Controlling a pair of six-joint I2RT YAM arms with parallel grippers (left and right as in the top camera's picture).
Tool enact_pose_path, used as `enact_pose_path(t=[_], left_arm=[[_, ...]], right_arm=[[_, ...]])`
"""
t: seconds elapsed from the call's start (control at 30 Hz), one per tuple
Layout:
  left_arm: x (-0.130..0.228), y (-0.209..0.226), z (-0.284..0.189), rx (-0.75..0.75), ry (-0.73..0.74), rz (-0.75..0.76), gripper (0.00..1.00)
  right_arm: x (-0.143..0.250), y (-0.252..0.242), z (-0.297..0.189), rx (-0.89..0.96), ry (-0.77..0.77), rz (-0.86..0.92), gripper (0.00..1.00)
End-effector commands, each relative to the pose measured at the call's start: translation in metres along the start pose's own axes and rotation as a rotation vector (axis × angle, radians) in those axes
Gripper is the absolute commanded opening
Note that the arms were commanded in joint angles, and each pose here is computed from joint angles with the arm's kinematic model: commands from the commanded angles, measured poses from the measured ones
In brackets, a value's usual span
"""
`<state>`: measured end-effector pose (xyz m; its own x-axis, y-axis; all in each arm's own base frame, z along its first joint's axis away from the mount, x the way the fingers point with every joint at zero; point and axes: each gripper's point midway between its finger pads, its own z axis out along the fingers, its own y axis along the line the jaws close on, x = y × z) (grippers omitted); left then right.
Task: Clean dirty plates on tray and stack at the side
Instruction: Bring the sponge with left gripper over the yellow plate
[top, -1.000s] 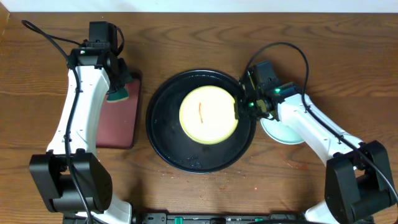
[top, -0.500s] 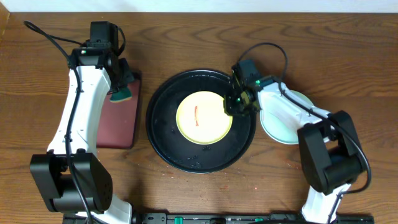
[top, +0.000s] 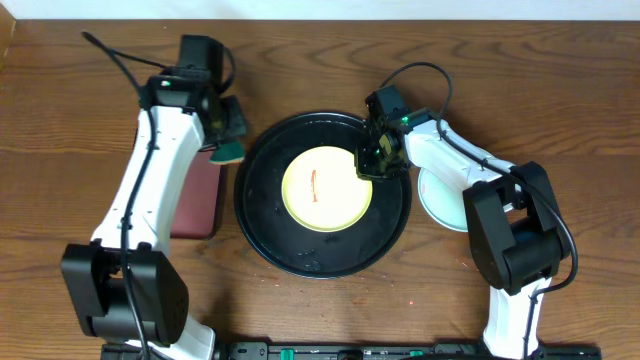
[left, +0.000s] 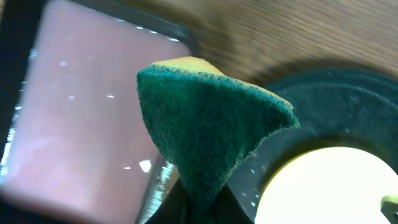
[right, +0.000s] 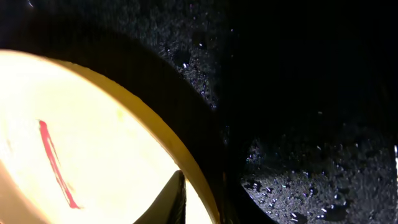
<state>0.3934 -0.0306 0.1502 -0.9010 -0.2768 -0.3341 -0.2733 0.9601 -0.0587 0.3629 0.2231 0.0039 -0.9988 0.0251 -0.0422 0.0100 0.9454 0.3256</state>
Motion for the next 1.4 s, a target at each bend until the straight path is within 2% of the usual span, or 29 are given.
enact_pose_path(t=[0.0, 0.43, 0.73, 0.97, 1.17, 1.37], left_arm=[[0.009, -0.015, 0.001, 0.021, 0.018, 0.031, 0.07], [0.019, -0.025, 0.021, 0.008, 0.07, 0.062, 0.07], [0.016, -0.026, 0.022, 0.013, 0.058, 0.061, 0.07], [0.015, -0.027, 0.022, 0.014, 0.055, 0.061, 0.07], [0.021, -0.038, 0.021, 0.082, 0.084, 0.124, 0.08], [0.024, -0.037, 0.021, 0.084, 0.095, 0.124, 0.07]], right_arm=[[0.014, -0.002, 0.011, 0.012, 0.059, 0.047, 0.17], [0.033, 0.009, 0.007, -0.054, 0.157, 0.093, 0.13], [0.002, -0.004, 0.007, -0.008, 0.031, 0.008, 0.25], [-0.004, 0.012, -0.014, -0.041, 0.03, -0.072, 0.26], [0.017, 0.008, -0.019, 0.009, 0.104, -0.024, 0.28], [0.03, 0.008, -0.009, 0.091, 0.101, -0.011, 0.25]])
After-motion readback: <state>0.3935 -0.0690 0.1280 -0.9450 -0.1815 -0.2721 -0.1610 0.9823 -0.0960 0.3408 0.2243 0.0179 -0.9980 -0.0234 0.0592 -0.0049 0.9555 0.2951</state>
